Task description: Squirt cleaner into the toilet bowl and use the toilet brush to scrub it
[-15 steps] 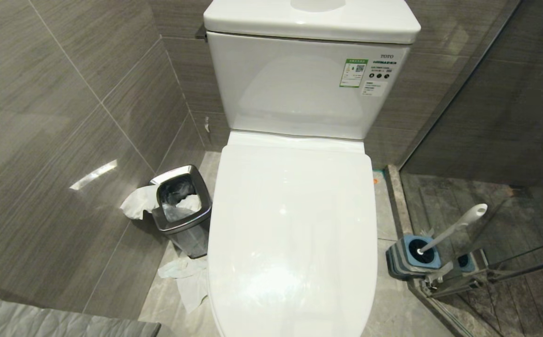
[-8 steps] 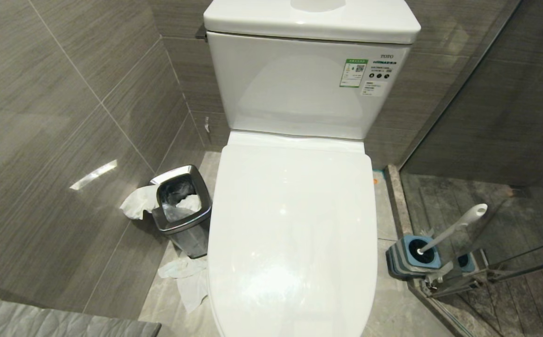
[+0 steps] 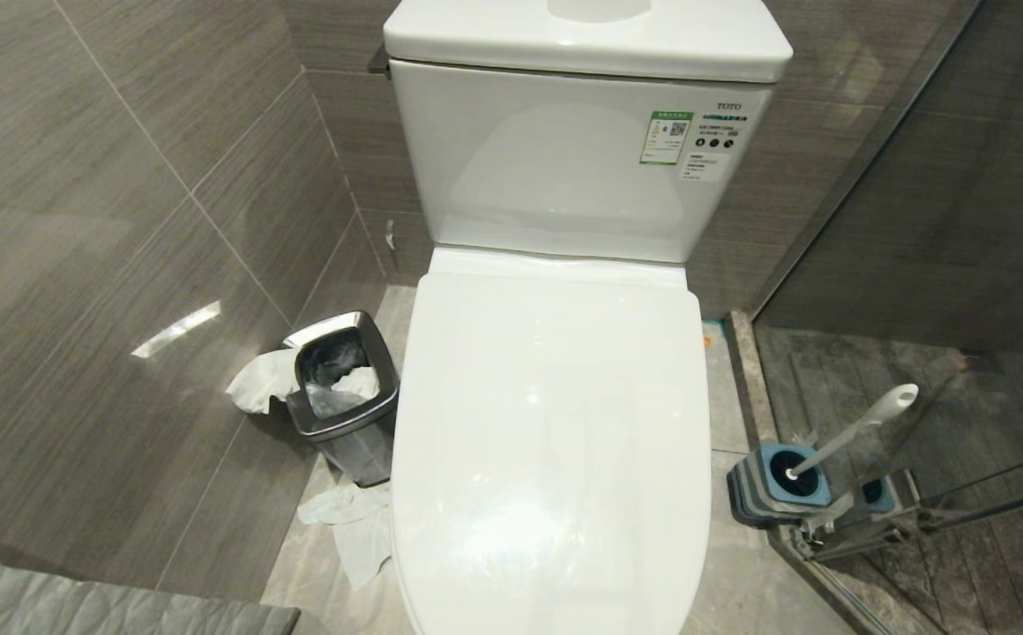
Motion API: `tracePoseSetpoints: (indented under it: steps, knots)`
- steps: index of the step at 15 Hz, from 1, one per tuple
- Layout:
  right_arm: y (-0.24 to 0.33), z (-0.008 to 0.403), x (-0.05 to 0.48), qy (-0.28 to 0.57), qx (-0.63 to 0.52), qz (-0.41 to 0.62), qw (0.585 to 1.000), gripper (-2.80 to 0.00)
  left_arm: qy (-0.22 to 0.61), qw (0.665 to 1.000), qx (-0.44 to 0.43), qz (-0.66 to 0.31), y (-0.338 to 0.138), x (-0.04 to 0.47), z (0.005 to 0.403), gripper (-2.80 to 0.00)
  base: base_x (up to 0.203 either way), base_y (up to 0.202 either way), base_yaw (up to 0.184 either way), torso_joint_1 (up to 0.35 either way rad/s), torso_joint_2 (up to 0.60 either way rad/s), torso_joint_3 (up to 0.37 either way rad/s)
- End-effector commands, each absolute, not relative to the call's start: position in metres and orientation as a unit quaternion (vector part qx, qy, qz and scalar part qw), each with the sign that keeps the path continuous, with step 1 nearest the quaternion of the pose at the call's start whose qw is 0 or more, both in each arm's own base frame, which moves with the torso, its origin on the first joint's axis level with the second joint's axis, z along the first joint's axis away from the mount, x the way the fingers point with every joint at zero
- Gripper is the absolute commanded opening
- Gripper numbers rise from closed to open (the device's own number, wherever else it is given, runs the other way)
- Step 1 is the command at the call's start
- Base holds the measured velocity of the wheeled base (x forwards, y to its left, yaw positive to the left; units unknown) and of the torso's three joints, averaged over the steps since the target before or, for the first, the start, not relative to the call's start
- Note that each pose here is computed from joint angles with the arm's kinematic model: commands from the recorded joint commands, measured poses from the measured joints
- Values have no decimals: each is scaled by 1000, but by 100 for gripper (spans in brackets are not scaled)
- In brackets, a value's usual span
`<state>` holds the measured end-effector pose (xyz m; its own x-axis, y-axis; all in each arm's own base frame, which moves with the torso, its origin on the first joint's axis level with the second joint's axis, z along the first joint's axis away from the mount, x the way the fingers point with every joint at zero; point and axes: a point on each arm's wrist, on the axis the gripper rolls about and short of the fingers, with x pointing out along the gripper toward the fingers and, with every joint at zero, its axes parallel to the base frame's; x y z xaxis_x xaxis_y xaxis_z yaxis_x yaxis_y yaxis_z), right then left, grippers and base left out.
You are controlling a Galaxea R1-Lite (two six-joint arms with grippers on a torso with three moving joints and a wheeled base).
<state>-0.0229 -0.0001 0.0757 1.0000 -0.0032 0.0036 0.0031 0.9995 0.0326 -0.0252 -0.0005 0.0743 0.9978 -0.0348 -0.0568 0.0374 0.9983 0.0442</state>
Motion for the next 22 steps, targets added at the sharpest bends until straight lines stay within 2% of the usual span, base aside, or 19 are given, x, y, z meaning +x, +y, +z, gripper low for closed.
tracePoseSetpoints:
  steps: [1, 22]
  knots:
    - [0, 76, -23, -2, 17, -2, 1000, -280, 29, 999, 23, -18, -1, -25, 74, -280, 0, 0, 0, 0, 0, 0]
    - [0, 76, -23, -2, 16, -2, 1000, -280, 29, 999, 23, -18, -1, -25, 74, -280, 0, 0, 0, 0, 0, 0]
